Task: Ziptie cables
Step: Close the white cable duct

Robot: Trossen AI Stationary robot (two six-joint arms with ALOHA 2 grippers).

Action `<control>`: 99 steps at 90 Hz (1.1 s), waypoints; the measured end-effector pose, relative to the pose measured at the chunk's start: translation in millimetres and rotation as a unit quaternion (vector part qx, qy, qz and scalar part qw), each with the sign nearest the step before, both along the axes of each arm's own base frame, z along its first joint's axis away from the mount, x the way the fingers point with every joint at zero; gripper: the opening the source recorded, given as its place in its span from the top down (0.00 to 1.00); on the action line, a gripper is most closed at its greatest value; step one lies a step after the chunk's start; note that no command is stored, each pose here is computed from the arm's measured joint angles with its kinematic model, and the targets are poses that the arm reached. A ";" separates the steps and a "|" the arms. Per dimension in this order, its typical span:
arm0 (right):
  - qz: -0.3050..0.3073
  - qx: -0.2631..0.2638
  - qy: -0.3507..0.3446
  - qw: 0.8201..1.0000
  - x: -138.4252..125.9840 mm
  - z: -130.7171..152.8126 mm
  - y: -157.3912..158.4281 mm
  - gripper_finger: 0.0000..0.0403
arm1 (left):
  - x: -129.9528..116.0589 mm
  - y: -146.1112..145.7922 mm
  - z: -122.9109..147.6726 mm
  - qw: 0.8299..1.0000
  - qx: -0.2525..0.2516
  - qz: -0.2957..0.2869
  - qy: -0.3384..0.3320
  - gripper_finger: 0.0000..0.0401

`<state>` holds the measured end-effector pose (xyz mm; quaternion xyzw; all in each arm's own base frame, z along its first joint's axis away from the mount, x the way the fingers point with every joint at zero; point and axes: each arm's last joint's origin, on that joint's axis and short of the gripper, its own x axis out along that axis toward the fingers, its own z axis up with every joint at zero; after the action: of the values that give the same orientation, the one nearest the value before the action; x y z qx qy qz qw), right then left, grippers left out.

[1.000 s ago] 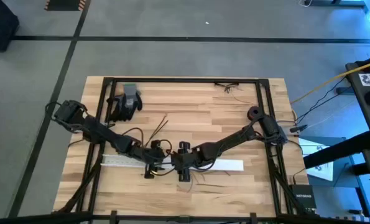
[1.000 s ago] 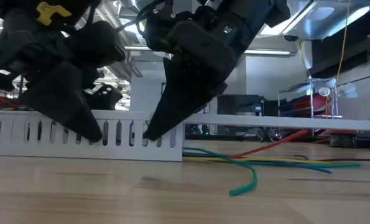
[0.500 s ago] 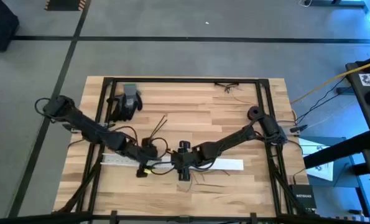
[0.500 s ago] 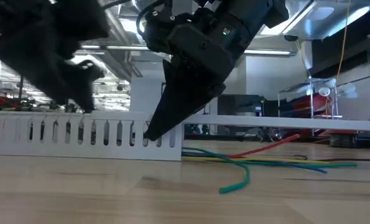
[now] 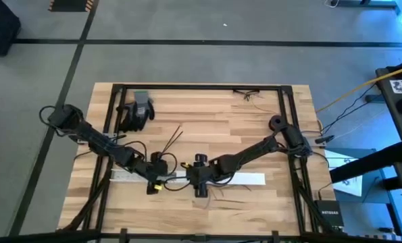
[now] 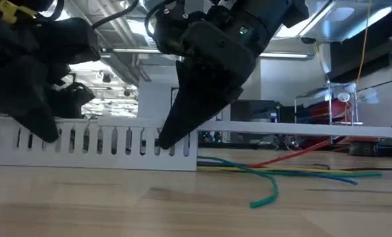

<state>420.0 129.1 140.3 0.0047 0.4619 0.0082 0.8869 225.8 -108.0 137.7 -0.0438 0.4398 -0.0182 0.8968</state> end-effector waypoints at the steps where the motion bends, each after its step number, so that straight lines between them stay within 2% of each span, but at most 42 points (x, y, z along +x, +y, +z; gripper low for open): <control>1: 0.000 0.000 0.000 1.000 0.0 0.0 0.0 0.44 | 0.5 0.1 -0.6 1.000 0.000 0.000 0.000 0.46; 13: 0.002 0.007 -0.010 1.000 1.4 0.9 0.7 0.44 | 6.1 0.0 -4.4 1.000 0.002 -0.009 -0.011 0.50; 55: -0.002 0.012 -0.017 1.000 4.6 -1.0 -3.6 0.44 | 9.9 1.1 -4.0 1.000 -0.004 -0.010 -0.027 0.50; 99: -0.014 0.006 -0.023 1.000 7.1 -0.8 -6.1 0.44 | 13.8 1.0 -1.8 0.999 -0.027 0.005 -0.040 0.30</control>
<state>427.2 122.9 139.4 0.0160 0.4410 -0.0012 0.8974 239.6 -107.0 135.9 -0.0698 0.4030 -0.0272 0.9121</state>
